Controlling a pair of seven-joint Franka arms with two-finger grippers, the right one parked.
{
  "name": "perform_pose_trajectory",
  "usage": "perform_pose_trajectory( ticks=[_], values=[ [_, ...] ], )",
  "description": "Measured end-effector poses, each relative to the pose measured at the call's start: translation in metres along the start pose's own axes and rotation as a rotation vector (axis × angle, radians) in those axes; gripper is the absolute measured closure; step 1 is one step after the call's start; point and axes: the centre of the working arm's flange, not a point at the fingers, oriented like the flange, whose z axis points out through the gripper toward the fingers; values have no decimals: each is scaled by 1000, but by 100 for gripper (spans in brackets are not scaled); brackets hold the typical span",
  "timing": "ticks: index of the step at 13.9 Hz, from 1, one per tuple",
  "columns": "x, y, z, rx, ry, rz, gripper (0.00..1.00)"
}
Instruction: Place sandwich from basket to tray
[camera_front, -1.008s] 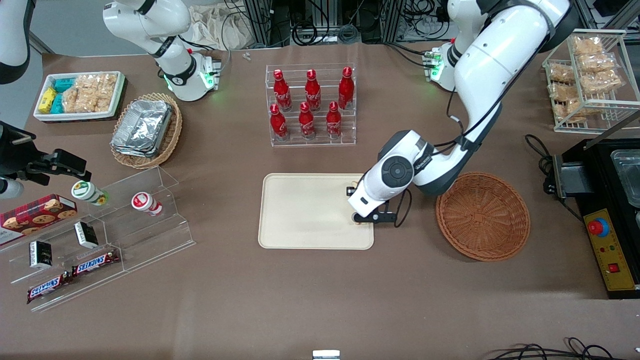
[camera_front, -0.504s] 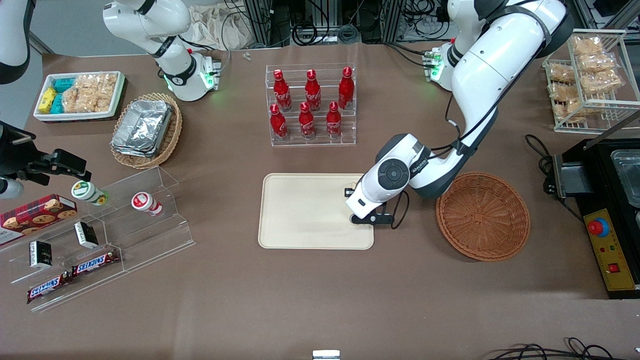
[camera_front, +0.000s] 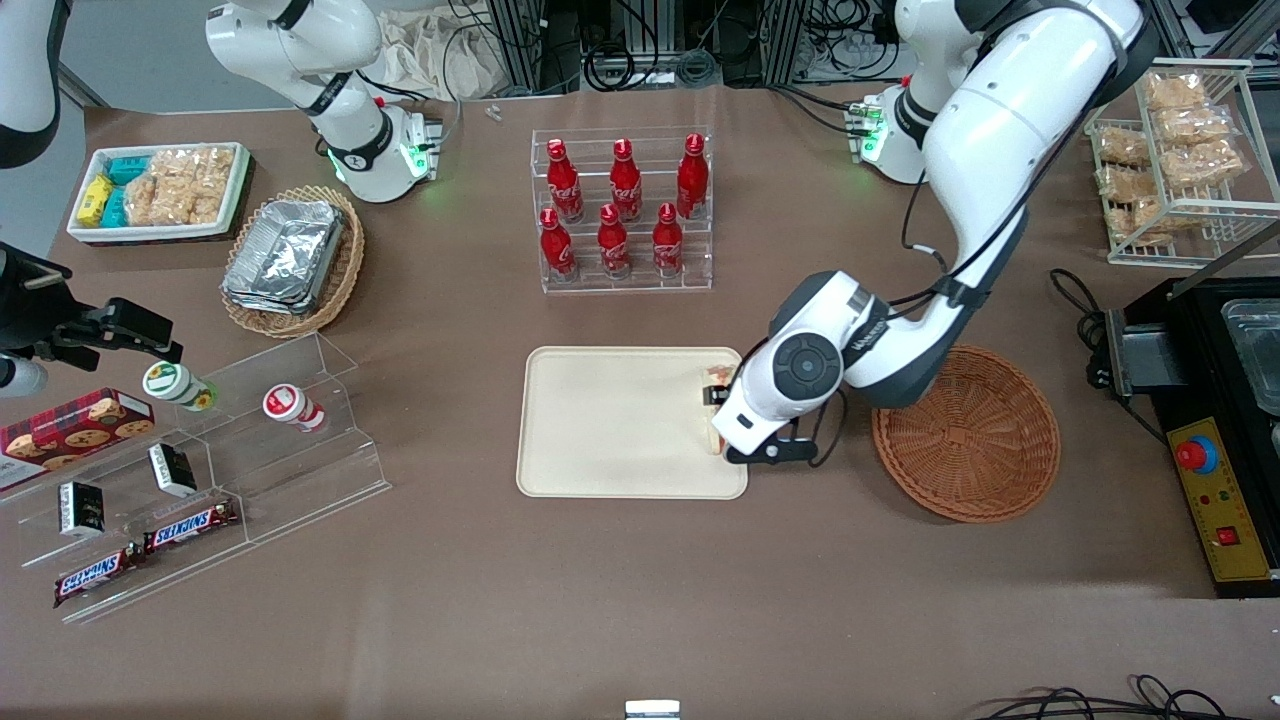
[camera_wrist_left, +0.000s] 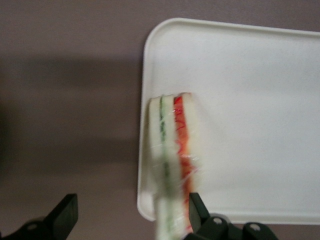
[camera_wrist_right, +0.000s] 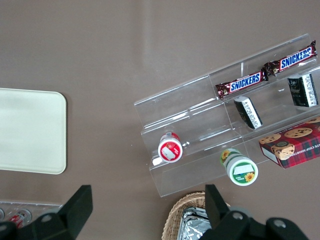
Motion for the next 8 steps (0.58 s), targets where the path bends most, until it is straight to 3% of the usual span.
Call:
perform_pose_trajectory(
  ticks=[4, 6, 8],
  values=[
    [6, -25, -71, 13, 56, -45, 1],
    [2, -48, -104, 31, 55, -50, 1],
    [-1, -75, -138, 12, 34, -34, 2]
  ],
)
